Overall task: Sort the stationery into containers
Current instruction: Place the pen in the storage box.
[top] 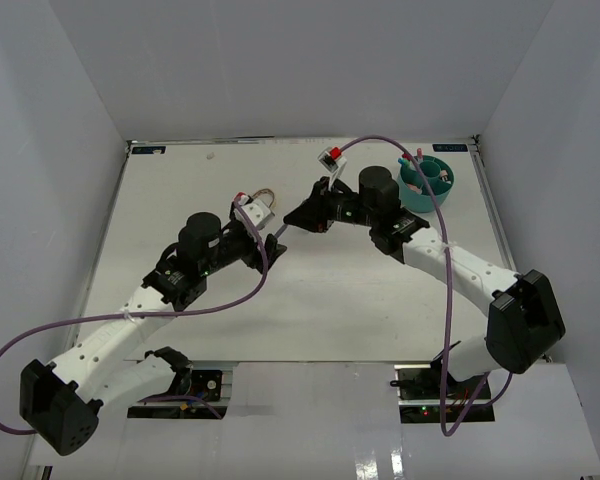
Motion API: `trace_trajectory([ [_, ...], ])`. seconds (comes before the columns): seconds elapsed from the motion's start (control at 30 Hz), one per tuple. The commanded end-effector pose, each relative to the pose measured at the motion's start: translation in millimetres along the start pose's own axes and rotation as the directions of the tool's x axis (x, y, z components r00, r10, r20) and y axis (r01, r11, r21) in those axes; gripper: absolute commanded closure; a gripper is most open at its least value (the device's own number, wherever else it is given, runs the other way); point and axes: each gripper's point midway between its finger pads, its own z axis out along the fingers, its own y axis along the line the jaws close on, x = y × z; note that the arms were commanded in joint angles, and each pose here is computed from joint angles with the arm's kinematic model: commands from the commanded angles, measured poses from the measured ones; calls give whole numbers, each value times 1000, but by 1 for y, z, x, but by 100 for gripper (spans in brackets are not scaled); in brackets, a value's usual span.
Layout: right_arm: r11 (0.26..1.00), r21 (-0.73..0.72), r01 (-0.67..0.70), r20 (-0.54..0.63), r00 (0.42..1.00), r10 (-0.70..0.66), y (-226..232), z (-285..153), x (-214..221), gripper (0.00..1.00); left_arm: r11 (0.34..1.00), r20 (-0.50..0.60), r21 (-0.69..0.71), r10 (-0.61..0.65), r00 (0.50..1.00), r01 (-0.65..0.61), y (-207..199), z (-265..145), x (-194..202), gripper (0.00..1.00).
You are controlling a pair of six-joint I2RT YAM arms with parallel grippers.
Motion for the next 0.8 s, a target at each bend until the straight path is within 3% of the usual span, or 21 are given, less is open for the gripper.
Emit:
trace_trajectory([
  [0.0,990,113,78,99,991,-90,-9,-19,-30,92,996,14,-84,-41,999,42,13,0,-6,8],
  [0.03,985,151,79,106,990,-96,-17,-25,-30,92,993,11,-104,-51,999,52,16,0,-5,3],
  [0.2,865,496,74,202,959,-198,-80,-90,-66,92,958,-14,-232,-177,984,169,37,6,4,2],
  [0.3,711,703,30,243,929,-280,-120,-142,-86,92,914,-37,-337,-251,967,224,56,8,15,2],
  [0.37,569,822,-35,262,910,-322,-149,-182,-95,92,877,-42,-402,-303,952,262,71,6,20,2],
  [0.53,357,925,-131,283,865,-415,-195,-243,-113,92,781,-35,-502,-446,894,370,101,-2,43,2],
  [0.77,271,949,-161,266,870,-415,-254,-255,-117,92,738,-45,-553,-489,871,386,114,-7,56,2],
])
